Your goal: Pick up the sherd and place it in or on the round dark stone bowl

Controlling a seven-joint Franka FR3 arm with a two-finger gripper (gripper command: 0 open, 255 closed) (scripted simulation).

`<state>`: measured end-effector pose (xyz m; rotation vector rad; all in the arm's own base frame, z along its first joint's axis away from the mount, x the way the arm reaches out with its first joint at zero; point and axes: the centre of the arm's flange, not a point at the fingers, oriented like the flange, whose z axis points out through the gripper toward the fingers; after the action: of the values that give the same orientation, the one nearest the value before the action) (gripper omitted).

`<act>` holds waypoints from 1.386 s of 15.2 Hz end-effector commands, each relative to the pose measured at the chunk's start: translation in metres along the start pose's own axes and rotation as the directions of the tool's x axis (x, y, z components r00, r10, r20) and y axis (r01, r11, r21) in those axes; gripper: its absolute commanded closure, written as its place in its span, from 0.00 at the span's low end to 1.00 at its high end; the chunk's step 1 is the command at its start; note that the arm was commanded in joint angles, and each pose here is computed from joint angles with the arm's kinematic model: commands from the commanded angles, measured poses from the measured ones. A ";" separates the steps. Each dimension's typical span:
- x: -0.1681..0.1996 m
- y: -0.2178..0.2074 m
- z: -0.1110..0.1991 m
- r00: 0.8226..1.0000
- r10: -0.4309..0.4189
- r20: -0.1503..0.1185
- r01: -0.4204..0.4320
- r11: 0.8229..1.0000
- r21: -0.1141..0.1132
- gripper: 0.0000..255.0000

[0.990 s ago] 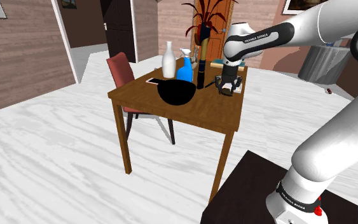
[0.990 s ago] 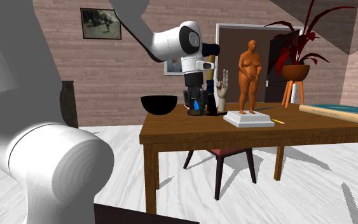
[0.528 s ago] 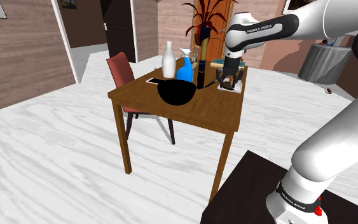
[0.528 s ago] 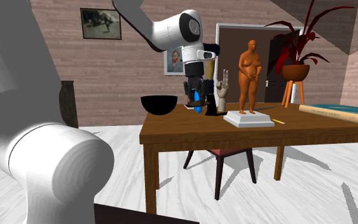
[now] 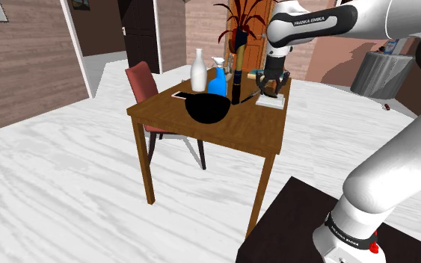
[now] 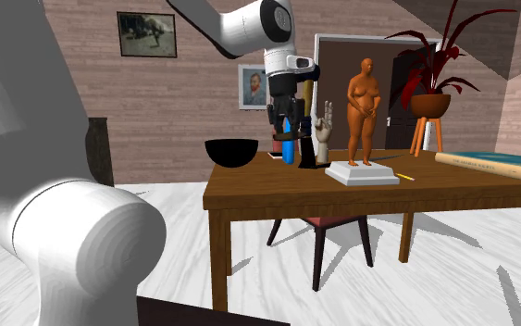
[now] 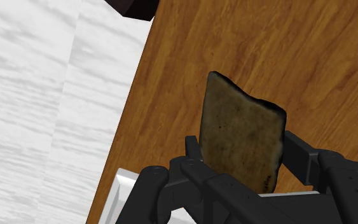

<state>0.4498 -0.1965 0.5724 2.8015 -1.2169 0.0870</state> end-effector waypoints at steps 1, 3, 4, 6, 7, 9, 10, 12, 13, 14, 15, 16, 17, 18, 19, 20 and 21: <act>0.001 0.000 -0.010 1.000 0.000 0.000 0.000 1.000 0.000 1.00; 0.002 0.001 -0.021 1.000 0.000 0.000 0.000 1.000 0.000 1.00; 0.002 0.001 -0.026 1.000 0.000 0.000 0.000 1.000 0.000 1.00; 0.003 0.002 -0.037 1.000 0.000 0.000 0.000 1.000 0.000 1.00; 0.004 0.002 -0.042 1.000 0.000 0.000 0.000 1.000 0.000 1.00; 0.004 0.003 -0.048 1.000 0.000 0.000 0.000 1.000 0.000 1.00; 0.002 -0.010 -0.049 1.000 0.000 0.000 0.000 1.000 0.000 1.00; -0.002 -0.036 -0.051 1.000 0.000 0.000 0.000 1.000 0.000 1.00; -0.004 -0.049 -0.053 1.000 0.000 0.000 0.000 1.000 0.000 1.00; -0.006 -0.062 -0.054 1.000 0.000 0.000 0.000 1.000 0.000 1.00; -0.008 -0.075 -0.055 1.000 0.000 0.000 0.000 1.000 0.000 1.00; -0.010 -0.088 -0.056 1.000 0.000 0.000 0.000 1.000 0.000 1.00; -0.012 -0.101 -0.057 1.000 0.000 0.000 0.000 1.000 0.000 1.00; -0.014 -0.114 -0.058 1.000 0.000 0.000 0.000 1.000 0.000 1.00; -0.016 -0.127 -0.059 1.000 0.000 0.000 0.000 1.000 0.000 1.00; -0.018 -0.140 -0.060 1.000 0.000 0.000 0.000 1.000 0.000 1.00; -0.020 -0.153 -0.061 1.000 0.000 0.000 0.000 1.000 0.000 1.00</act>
<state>0.5390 -0.0822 0.6203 2.8021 -1.2150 0.0866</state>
